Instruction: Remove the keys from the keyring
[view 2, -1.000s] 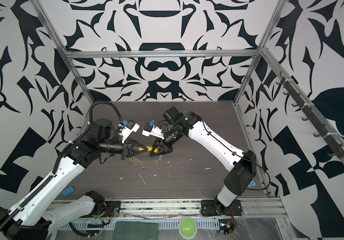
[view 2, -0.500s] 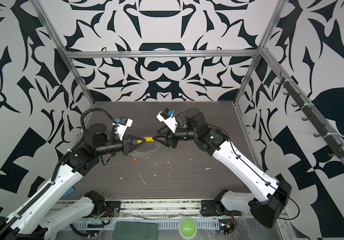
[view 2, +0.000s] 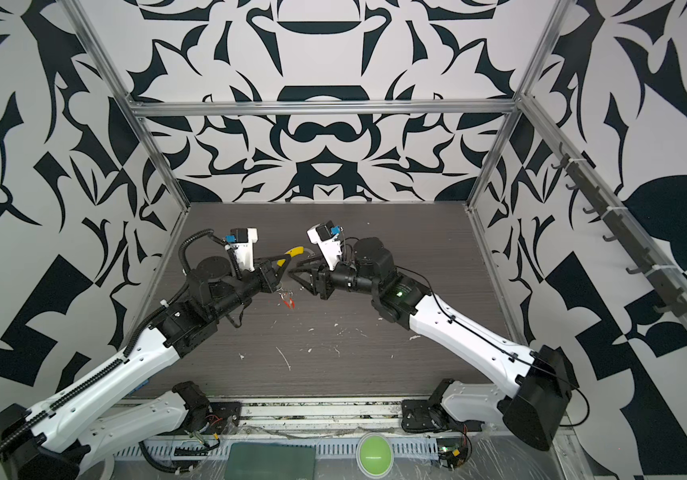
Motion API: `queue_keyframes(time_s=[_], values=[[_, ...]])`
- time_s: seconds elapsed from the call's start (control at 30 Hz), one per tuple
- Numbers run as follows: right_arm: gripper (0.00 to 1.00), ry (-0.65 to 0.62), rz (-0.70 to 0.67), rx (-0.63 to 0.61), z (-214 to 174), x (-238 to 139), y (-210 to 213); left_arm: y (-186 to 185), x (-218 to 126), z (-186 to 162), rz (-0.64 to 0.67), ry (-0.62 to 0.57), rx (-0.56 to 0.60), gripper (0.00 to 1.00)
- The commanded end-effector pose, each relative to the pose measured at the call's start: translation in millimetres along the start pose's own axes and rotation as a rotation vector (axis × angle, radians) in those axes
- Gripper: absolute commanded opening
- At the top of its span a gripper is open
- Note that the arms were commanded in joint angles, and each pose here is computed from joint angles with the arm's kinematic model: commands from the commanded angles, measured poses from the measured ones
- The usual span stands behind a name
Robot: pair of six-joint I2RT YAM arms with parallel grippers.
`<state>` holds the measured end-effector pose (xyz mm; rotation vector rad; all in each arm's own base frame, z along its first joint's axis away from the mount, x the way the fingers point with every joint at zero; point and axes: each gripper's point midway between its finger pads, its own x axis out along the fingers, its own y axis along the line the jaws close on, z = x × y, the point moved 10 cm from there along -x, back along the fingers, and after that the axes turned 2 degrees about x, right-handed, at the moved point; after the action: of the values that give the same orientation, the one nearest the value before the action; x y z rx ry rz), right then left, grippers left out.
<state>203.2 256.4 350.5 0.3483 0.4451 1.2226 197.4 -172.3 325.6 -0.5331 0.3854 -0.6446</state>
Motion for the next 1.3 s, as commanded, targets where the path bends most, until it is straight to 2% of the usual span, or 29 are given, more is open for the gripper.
queue_keyframes(time_s=[0.0,0.2,0.37,0.5,0.83,1.27], values=[[0.39,-0.104,0.099,0.023,15,3,14,-7,-7,15,-0.061,-0.161,-0.022,0.00],[0.34,-0.060,0.130,0.020,4,12,18,-7,-12,14,-0.088,-0.188,-0.011,0.00],[0.33,-0.084,0.096,0.017,-4,5,16,-6,-21,14,-0.103,-0.238,-0.006,0.00],[0.33,-0.075,0.077,0.023,-9,5,13,-7,-22,14,-0.117,-0.236,0.002,0.00],[0.32,-0.022,0.154,0.036,-9,22,16,-11,-24,13,-0.175,-0.231,0.015,0.00],[0.29,-0.031,0.159,0.048,-8,30,18,-13,-22,12,-0.209,-0.227,0.014,0.00]])
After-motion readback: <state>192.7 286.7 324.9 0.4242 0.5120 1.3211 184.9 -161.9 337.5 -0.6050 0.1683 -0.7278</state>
